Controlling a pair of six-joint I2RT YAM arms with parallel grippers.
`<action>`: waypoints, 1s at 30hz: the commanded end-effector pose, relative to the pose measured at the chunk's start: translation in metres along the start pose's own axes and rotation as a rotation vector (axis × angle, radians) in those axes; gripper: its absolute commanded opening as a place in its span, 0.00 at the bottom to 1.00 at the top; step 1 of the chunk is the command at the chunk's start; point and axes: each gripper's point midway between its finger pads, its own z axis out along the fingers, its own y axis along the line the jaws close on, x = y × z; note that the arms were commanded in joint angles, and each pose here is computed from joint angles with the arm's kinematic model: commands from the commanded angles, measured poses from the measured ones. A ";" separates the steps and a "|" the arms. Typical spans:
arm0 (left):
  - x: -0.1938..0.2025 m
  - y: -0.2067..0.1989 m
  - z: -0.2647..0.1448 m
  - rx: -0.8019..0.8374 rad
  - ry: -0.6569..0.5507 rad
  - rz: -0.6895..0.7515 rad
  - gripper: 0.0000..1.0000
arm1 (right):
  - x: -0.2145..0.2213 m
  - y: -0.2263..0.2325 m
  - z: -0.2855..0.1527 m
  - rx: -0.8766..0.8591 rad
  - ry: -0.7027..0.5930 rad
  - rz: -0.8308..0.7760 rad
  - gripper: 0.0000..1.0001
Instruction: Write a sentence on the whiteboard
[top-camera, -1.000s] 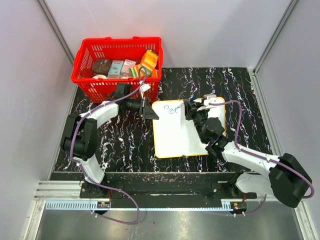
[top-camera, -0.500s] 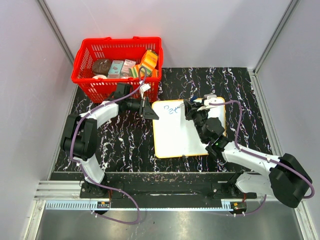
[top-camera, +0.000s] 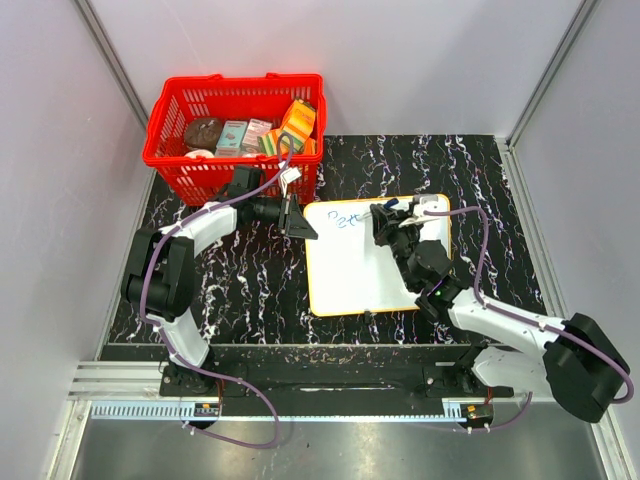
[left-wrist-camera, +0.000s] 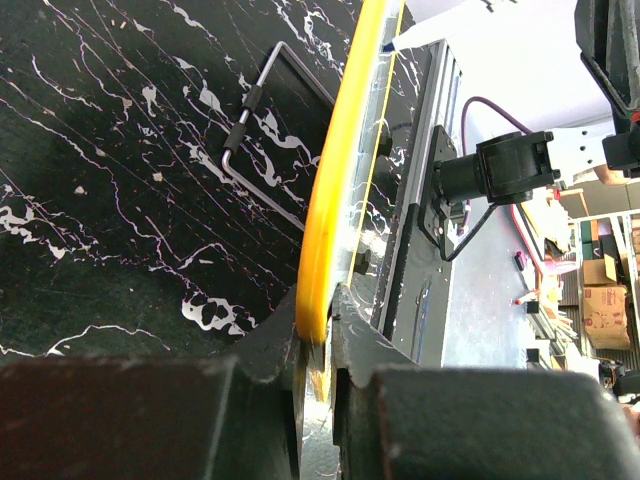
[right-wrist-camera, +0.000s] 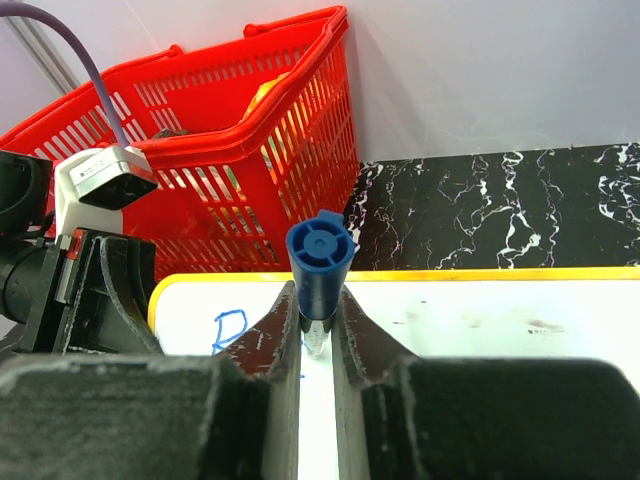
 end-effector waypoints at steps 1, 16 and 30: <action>-0.027 0.021 -0.003 -0.120 -0.057 0.175 0.00 | 0.005 -0.006 -0.005 0.010 0.017 0.011 0.00; -0.028 0.022 -0.003 -0.123 -0.058 0.176 0.00 | 0.006 -0.018 -0.013 0.048 0.025 -0.010 0.00; -0.027 0.021 -0.003 -0.124 -0.055 0.177 0.00 | -0.037 -0.002 -0.015 -0.014 -0.078 0.044 0.00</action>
